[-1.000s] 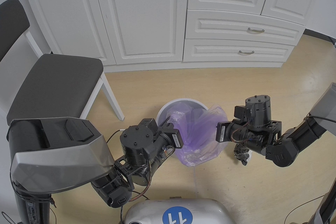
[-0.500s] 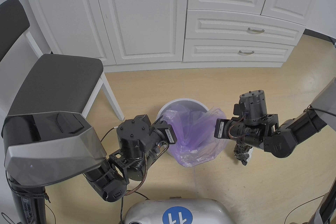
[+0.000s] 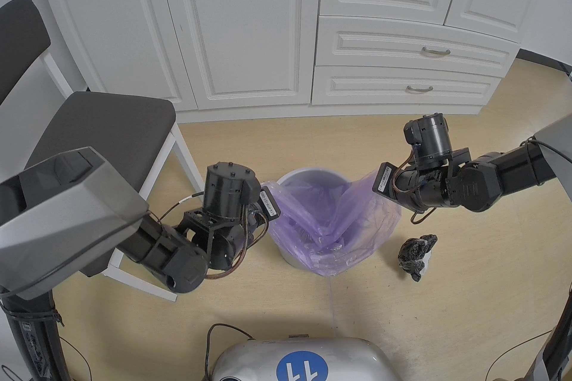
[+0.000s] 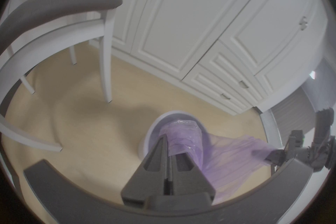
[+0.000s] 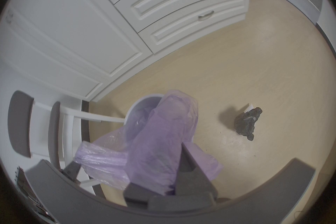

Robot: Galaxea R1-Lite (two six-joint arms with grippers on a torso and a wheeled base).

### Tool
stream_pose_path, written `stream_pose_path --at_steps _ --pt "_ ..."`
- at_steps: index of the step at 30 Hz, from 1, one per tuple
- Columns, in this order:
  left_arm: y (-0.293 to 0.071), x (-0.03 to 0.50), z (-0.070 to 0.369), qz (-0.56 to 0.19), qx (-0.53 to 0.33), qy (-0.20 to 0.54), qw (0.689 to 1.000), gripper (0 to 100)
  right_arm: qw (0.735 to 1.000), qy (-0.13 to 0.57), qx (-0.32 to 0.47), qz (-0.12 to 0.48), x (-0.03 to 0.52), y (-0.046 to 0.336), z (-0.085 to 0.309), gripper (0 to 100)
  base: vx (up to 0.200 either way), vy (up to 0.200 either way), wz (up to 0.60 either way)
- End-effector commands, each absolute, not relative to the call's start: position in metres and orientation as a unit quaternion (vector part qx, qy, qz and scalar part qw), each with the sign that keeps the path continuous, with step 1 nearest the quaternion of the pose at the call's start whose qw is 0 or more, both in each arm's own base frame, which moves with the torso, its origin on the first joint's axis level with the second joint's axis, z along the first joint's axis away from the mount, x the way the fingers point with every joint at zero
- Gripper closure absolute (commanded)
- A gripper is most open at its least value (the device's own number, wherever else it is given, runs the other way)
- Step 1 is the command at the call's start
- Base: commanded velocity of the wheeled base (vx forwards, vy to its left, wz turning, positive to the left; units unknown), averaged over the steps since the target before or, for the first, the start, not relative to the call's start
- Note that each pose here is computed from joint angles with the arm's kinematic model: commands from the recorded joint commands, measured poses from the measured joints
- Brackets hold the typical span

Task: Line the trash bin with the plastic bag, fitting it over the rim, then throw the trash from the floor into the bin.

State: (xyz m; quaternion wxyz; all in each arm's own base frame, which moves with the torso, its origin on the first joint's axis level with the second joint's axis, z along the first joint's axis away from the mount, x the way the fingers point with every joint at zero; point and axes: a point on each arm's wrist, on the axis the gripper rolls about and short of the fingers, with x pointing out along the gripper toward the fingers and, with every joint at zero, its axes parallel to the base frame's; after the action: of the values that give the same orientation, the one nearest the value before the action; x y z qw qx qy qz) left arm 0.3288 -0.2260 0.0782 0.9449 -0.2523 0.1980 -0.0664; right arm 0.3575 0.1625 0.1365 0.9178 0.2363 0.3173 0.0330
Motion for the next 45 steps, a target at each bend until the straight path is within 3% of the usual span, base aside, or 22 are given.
stream_pose_path --at_steps 1,6,16,23,33,45 --pt "-0.213 0.360 0.108 -0.014 -0.314 0.204 0.927 100 0.904 0.335 0.265 -0.007 0.386 0.156 0.127 100 0.000 0.000 0.00" --pt "-0.206 0.377 0.107 0.033 -0.330 0.236 0.913 100 0.901 0.338 0.269 -0.032 0.405 0.144 0.111 100 0.000 0.000 0.00" --pt "-0.211 0.401 0.079 0.068 -0.286 0.229 0.928 100 0.902 0.332 0.264 -0.086 0.429 0.138 0.079 100 0.000 0.000 0.00" --pt "-0.213 0.403 0.062 0.072 -0.234 0.263 0.933 100 0.906 0.329 0.253 -0.080 0.417 0.139 0.095 100 0.000 0.000 0.00" --pt "-0.201 0.374 0.082 0.067 -0.196 0.338 0.918 100 0.919 0.363 0.143 -0.052 0.372 0.124 0.123 100 0.000 0.000 0.00" --pt "-0.187 0.336 0.079 0.053 -0.134 0.389 0.910 100 0.906 0.421 0.038 -0.028 0.331 0.110 0.131 100 0.000 0.000 0.00"
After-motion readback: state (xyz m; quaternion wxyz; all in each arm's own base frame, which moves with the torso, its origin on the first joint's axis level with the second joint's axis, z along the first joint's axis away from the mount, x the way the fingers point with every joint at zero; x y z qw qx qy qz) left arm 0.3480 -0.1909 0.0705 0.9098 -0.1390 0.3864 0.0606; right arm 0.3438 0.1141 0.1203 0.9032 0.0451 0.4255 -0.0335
